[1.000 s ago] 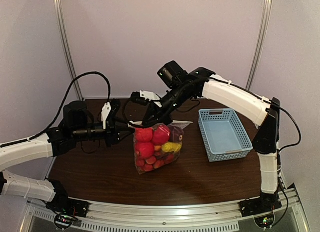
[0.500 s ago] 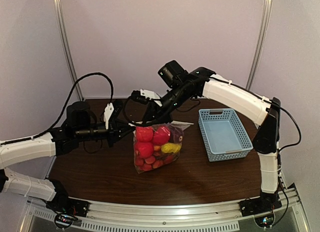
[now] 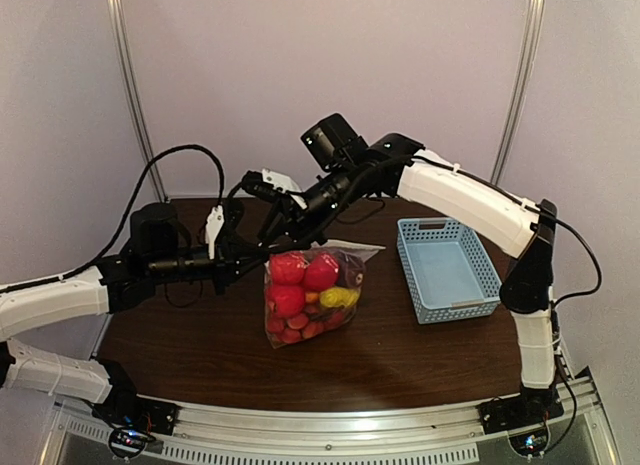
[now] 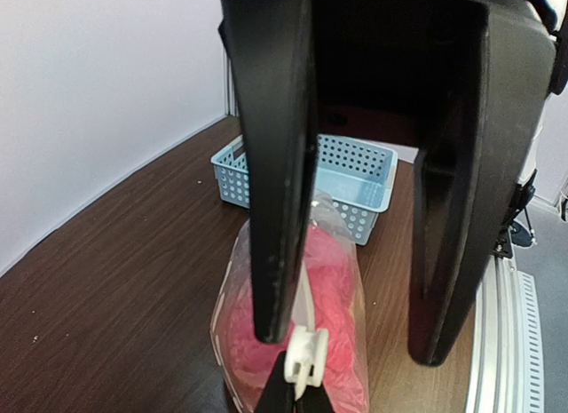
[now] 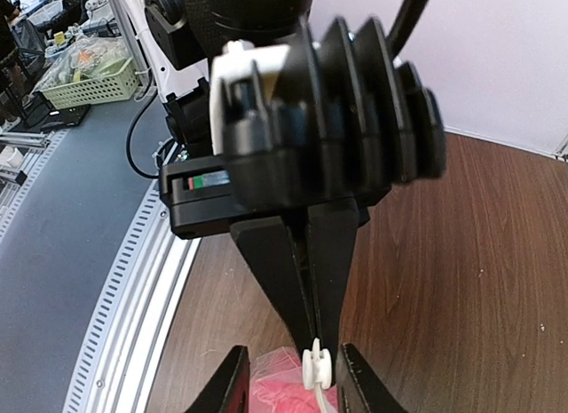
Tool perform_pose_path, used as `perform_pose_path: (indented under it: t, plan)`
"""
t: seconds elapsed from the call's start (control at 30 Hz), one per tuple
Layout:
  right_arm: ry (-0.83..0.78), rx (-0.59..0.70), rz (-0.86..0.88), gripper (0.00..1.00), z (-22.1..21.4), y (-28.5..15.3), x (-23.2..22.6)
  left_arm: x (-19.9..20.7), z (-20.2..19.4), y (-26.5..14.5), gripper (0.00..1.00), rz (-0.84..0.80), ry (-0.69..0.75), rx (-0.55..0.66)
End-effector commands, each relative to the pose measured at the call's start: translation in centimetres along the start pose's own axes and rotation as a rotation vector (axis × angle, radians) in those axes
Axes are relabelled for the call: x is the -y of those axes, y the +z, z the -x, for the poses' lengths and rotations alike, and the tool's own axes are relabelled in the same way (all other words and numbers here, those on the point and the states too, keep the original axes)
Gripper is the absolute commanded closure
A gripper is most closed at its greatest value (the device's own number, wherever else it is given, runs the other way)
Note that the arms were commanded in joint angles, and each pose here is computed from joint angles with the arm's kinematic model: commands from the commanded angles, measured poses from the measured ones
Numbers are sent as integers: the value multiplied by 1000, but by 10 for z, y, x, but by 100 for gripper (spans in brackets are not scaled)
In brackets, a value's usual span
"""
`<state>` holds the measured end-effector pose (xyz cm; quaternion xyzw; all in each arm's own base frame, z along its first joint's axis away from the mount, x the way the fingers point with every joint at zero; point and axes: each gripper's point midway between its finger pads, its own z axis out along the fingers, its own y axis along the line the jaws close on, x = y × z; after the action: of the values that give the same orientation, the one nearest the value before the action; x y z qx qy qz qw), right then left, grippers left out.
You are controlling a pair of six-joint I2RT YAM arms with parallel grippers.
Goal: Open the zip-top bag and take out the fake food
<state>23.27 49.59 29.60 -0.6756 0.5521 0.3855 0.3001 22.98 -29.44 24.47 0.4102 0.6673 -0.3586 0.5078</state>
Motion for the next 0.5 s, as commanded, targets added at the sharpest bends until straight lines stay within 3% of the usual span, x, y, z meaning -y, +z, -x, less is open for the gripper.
perform_pose_path:
  t: [0.0, 0.17, 0.3, 0.47]
  plan:
    - [31, 14, -5, 65, 2, 10, 6, 4, 24, -8, 100, -2, 53, 85]
    - [42, 2, -21, 67, -2, 12, 9, 4, 25, -10, 100, 4, 53, 90]
    - [49, 1, -21, 83, -3, 12, 9, 4, 25, -11, 100, 6, 52, 90]
    - [45, -9, -41, 94, -5, 12, 13, 3, 26, -12, 100, 17, 51, 91]
